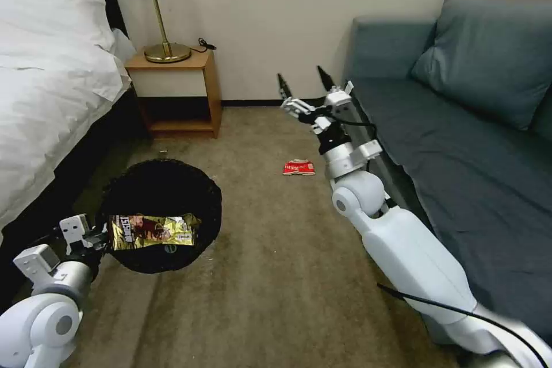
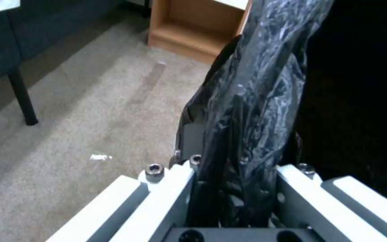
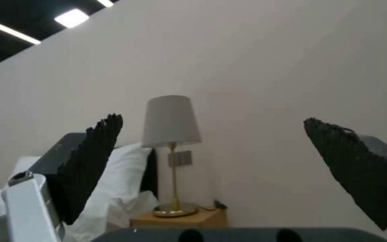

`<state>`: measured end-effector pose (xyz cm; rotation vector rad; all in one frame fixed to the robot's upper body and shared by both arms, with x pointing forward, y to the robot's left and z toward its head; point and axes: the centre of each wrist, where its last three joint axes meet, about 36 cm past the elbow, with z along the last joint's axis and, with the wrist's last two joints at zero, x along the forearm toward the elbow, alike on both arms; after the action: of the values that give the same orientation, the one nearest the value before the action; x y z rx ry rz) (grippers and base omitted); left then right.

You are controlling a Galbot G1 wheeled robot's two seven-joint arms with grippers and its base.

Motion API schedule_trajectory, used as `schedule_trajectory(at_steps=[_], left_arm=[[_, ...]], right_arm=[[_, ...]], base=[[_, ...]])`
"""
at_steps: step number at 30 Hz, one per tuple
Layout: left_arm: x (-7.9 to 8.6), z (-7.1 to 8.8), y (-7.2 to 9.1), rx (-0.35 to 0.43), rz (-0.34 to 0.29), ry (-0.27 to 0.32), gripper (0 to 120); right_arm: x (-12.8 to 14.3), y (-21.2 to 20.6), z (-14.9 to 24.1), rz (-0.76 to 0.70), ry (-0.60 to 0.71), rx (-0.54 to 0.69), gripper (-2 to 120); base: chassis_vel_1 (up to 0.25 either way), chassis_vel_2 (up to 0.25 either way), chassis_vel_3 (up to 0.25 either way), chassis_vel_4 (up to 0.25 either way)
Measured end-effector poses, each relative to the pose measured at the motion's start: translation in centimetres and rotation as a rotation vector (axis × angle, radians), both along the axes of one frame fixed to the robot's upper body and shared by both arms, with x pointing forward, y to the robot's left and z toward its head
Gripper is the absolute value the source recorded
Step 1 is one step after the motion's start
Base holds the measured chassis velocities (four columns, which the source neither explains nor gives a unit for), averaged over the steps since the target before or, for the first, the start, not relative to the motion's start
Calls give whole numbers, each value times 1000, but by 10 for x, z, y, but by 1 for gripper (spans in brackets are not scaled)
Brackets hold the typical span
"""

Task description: Pick up the trash bin, then pick up the garbage on the floor and place it into the trash bin.

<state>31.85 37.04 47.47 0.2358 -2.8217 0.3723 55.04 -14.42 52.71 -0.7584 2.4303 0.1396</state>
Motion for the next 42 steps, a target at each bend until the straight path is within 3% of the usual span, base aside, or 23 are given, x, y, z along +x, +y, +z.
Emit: schedule_trajectory(at_steps=[5, 13, 27, 32, 42], left_arm=[[-3, 1, 4, 15, 6, -7, 1], [-4, 1, 4, 16, 10, -11, 1], [-4, -3, 1, 0, 17, -9, 1], [-7, -1, -2, -5, 18, -16, 1], [-9, 1, -4, 1, 16, -22, 1]], right_arm=[[-12, -4, -15, -47, 42, 97, 100], [-24, -23, -30, -94, 88, 154, 100], [-46, -31, -63, -111, 152, 160, 100], [-65, -32, -97, -118, 205, 131, 100], [-68, -34, -111, -114, 204, 99, 100]], base=[[0, 0, 0, 0], [0, 0, 0, 0], [-120, 121, 121, -114], [-175, 191, 181, -186], [-147, 147, 141, -148]])
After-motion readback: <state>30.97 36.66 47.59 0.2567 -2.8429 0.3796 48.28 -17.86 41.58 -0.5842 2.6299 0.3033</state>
